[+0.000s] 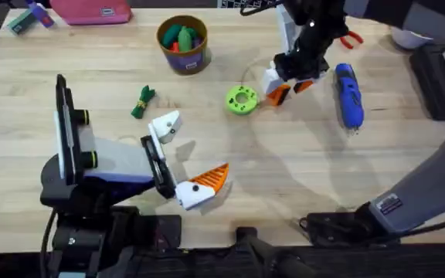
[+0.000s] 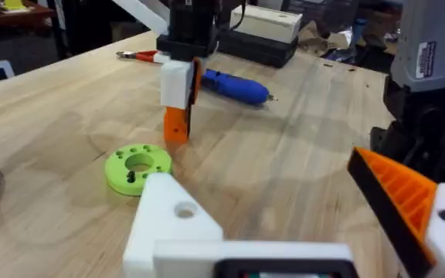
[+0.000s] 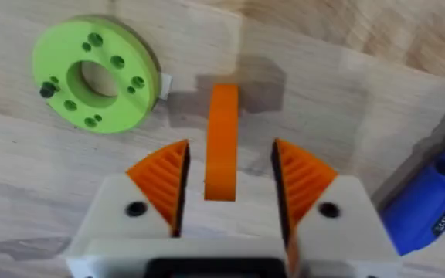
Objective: Pick up the gripper from the table and insert it into the empty holder that is missing its gripper. Then pick up a screw, insert it into the mounting hole, and use the screwdriver to tighten it. Finally, clean up the table by picking up the vegetable and placing it into the bucket.
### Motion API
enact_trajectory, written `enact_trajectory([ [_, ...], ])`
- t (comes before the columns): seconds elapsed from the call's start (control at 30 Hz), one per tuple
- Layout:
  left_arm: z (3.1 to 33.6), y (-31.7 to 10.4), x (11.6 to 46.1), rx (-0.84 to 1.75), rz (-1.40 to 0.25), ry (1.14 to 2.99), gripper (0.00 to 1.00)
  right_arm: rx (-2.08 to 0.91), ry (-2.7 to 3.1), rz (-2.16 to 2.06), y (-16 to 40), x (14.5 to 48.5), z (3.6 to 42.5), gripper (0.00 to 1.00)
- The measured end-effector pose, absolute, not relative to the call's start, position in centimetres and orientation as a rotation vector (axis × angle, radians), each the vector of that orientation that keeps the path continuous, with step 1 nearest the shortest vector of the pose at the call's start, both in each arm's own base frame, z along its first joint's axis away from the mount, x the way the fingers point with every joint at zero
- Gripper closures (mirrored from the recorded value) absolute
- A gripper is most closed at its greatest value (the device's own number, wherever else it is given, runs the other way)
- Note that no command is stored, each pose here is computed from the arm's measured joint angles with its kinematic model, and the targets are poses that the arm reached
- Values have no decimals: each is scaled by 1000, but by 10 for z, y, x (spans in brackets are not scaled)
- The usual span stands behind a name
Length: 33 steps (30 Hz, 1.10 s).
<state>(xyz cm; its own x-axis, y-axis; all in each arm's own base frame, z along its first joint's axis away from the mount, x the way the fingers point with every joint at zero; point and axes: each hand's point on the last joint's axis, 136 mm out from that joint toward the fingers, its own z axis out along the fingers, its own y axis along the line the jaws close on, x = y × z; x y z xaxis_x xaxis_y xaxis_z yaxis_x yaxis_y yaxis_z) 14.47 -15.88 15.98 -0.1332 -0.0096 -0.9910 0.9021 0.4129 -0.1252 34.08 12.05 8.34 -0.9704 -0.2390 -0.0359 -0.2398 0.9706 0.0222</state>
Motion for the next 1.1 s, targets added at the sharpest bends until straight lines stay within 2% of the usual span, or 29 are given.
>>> enact_trajectory([
  [0.1,160,-159,145,836,-970,1490,15,-373,3085,41,121,341,83,520],
  [0.23,160,-159,145,835,-970,1490,15,-358,3085,42,121,342,83,946],
  [0.27,160,-159,145,835,-970,1490,15,-356,3084,42,121,342,84,983],
  [0.67,160,-159,145,835,-970,1490,15,-309,3075,49,121,342,89,990],
  [0.77,160,-159,145,835,-970,1490,15,-246,3021,79,122,343,111,990],
  [1.1,160,-159,145,836,-969,1490,16,-211,2664,538,162,334,224,990],
])
